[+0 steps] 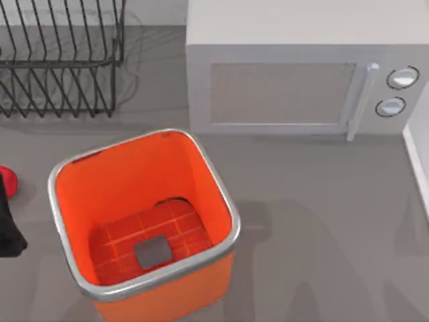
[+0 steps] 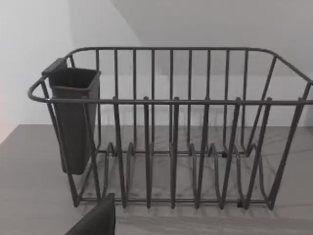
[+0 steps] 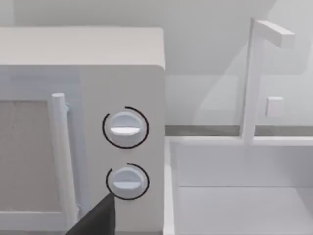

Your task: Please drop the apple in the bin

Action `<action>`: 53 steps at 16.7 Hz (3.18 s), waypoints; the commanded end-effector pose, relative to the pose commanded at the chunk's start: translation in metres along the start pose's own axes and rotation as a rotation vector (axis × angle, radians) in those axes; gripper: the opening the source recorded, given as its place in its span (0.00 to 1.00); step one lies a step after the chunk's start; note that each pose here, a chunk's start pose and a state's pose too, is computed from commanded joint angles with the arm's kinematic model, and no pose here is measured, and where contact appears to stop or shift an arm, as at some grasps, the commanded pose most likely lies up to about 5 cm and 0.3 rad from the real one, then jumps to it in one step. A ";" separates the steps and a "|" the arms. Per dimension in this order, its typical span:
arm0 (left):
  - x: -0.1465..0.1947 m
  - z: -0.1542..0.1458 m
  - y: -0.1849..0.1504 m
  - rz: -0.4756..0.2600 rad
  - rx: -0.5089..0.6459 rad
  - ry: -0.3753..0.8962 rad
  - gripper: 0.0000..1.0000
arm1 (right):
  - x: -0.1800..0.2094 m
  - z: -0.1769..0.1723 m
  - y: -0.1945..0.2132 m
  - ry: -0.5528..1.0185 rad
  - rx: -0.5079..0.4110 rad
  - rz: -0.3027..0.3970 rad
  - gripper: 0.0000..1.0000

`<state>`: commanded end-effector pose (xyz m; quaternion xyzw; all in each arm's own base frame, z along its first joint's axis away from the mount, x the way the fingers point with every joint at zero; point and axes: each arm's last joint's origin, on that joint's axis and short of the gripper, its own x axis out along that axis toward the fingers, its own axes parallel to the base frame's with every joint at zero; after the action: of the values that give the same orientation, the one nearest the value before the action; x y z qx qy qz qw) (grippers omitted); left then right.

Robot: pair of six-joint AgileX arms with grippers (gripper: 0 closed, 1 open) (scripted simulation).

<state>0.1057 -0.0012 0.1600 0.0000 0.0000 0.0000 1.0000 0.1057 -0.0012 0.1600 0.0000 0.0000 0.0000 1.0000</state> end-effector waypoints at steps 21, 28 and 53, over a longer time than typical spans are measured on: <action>0.146 0.021 0.051 -0.091 0.020 0.965 1.00 | 0.000 0.000 0.000 0.000 0.000 0.000 1.00; 0.181 -0.004 0.069 -0.134 -0.019 1.113 1.00 | 0.000 0.000 0.000 0.000 0.000 0.000 1.00; 0.212 -0.066 0.061 -0.134 -0.019 1.113 0.47 | 0.000 0.000 0.000 0.000 0.000 0.000 1.00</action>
<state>0.3174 0.0598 0.0939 -0.0092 0.5277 -0.0637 0.8470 0.1057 -0.0012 0.1600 0.0000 0.0000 0.0000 1.0000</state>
